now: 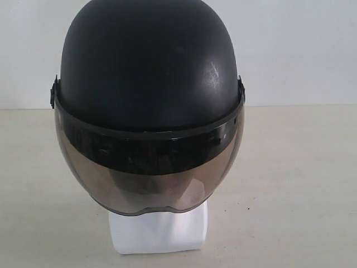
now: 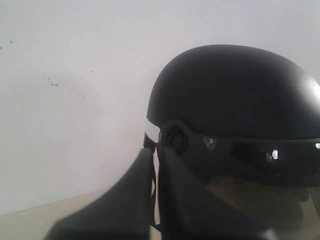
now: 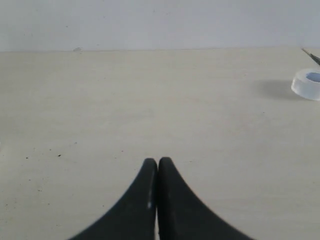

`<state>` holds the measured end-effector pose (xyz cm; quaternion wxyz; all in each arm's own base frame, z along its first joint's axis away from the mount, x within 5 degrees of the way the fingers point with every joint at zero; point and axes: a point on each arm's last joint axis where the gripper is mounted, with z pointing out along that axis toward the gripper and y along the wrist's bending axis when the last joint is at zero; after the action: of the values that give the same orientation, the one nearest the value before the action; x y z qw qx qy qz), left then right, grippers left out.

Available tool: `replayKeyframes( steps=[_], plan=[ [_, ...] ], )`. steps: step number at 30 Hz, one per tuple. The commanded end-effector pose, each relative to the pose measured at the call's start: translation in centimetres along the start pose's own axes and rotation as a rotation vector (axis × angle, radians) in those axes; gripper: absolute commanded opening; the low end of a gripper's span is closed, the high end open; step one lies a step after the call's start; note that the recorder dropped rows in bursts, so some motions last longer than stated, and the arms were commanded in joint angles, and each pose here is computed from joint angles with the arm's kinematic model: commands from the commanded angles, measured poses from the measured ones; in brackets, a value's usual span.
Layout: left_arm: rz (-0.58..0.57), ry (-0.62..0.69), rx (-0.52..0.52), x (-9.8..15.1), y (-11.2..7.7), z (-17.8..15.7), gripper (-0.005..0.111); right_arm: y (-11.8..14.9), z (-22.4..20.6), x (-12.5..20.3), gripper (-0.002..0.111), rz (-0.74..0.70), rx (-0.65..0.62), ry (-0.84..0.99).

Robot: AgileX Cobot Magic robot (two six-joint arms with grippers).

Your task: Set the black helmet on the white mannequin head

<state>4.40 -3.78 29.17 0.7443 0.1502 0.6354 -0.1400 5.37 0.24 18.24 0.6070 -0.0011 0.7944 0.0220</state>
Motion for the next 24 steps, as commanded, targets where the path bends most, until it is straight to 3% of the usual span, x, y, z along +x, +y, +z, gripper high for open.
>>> replayKeyframes(
  steps=[1, 24],
  plan=[
    [-0.014, -0.001, 0.002, 0.09, -0.01, -0.02, 0.004, 0.03, -0.02, 0.05, 0.0, 0.028, -0.006, -0.005],
    [-0.014, -0.001, 0.002, 0.09, -0.01, -0.02, 0.004, 0.03, -0.02, 0.05, 0.0, -0.001, -0.006, -0.005]
  ],
)
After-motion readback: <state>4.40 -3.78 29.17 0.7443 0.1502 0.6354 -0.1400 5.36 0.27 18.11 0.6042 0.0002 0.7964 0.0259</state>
